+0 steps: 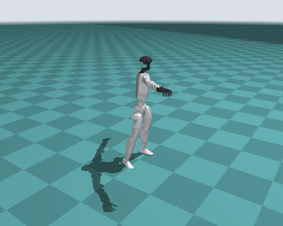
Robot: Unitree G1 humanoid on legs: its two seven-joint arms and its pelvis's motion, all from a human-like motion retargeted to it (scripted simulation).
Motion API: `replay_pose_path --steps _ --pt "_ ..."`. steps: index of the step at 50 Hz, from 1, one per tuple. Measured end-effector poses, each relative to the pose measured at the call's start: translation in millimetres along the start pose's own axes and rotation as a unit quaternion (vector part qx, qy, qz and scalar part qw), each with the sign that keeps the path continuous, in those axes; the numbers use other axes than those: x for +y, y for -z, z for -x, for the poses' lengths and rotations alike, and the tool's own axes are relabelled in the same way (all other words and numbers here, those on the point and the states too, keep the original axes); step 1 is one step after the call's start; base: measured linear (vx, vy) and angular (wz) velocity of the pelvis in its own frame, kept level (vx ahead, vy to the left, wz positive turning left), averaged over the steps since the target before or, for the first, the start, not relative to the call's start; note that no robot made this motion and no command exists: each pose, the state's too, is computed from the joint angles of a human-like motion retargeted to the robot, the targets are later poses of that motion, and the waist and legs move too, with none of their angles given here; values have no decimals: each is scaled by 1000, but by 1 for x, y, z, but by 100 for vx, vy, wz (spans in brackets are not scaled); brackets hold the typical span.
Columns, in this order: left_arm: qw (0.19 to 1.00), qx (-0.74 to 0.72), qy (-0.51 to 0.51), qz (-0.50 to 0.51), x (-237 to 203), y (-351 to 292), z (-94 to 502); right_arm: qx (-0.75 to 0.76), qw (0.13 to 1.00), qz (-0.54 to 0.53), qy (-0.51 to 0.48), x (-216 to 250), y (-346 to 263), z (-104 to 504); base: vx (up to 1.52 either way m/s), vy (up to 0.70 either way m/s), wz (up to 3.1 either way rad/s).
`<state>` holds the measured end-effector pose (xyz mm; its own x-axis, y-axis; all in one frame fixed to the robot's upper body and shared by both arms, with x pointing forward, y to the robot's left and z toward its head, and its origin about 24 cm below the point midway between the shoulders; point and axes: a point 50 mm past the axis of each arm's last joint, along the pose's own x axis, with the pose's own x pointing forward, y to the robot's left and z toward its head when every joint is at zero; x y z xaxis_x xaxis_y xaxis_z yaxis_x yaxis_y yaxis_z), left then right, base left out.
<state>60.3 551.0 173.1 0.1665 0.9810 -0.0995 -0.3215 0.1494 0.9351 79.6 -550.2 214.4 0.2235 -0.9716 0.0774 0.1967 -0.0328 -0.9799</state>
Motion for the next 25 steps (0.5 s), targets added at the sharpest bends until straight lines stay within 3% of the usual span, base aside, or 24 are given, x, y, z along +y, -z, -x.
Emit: replay_pose_path --steps 8,17,25 --pt "993 92 23 69 -17 69 10 -134 989 44 44 -24 -98 3 1 6 92" --pt "951 225 -29 209 -31 156 40 -290 952 33 87 -43 -243 49 -1 4 94" --pt "935 278 -21 220 -46 193 61 -362 925 44 105 -56 -303 88 0 4 57"
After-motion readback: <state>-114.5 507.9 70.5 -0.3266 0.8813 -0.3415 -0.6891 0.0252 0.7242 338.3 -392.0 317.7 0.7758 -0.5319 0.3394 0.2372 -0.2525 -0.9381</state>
